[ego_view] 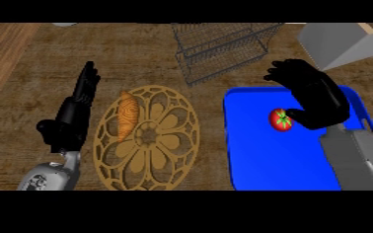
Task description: Pick the tomato from the tray and place it in the tiered basket
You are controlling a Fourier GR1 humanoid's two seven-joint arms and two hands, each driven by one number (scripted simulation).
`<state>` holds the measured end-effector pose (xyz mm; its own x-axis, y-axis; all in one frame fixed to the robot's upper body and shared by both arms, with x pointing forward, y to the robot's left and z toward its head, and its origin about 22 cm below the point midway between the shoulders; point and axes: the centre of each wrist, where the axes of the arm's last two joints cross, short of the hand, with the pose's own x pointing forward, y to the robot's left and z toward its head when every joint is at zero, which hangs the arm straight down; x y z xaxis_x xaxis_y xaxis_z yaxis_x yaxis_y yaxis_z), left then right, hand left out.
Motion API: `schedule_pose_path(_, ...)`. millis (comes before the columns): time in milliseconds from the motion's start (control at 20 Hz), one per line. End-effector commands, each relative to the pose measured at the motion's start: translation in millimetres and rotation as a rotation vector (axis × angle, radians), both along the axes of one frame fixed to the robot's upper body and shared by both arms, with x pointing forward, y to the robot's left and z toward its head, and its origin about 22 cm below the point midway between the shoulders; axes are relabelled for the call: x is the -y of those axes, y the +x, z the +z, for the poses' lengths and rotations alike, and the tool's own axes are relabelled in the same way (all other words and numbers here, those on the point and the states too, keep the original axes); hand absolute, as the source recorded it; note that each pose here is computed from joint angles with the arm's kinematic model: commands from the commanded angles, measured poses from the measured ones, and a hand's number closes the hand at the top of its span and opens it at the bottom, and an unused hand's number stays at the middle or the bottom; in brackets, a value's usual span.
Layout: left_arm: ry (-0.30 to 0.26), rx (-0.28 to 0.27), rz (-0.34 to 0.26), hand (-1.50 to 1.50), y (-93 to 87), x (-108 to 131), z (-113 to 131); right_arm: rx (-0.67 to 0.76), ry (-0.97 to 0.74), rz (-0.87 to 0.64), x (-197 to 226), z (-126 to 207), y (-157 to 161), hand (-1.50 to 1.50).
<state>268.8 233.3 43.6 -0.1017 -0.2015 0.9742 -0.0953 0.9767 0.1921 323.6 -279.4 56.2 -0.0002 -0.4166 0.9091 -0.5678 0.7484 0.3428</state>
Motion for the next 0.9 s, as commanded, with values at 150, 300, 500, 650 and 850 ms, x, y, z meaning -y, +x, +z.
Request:
schedule_pose_path(150,-0.024,0.002,-0.071,0.0,-0.1,25.7,-4.9,0.162,0.085,0.302,85.6,14.1,7.0,-1.5)
schedule_pose_path(300,-0.021,0.016,-0.073,0.0,0.0,25.5,-0.3,0.256,-0.142,0.345,137.6,66.7,6.6,-1.5)
schedule_pose_path(500,-0.015,0.012,-0.049,0.0,4.5,22.9,0.7,0.401,-0.44,0.443,146.5,142.0,5.3,-1.5)
schedule_pose_path(650,-0.013,0.008,-0.059,0.0,6.6,31.2,-1.0,0.538,-0.645,0.456,131.1,201.7,-0.6,-1.5)
schedule_pose_path(850,-0.016,-0.004,-0.045,0.0,0.9,33.9,-7.6,0.653,-0.862,0.439,101.0,234.0,-14.8,-1.5)
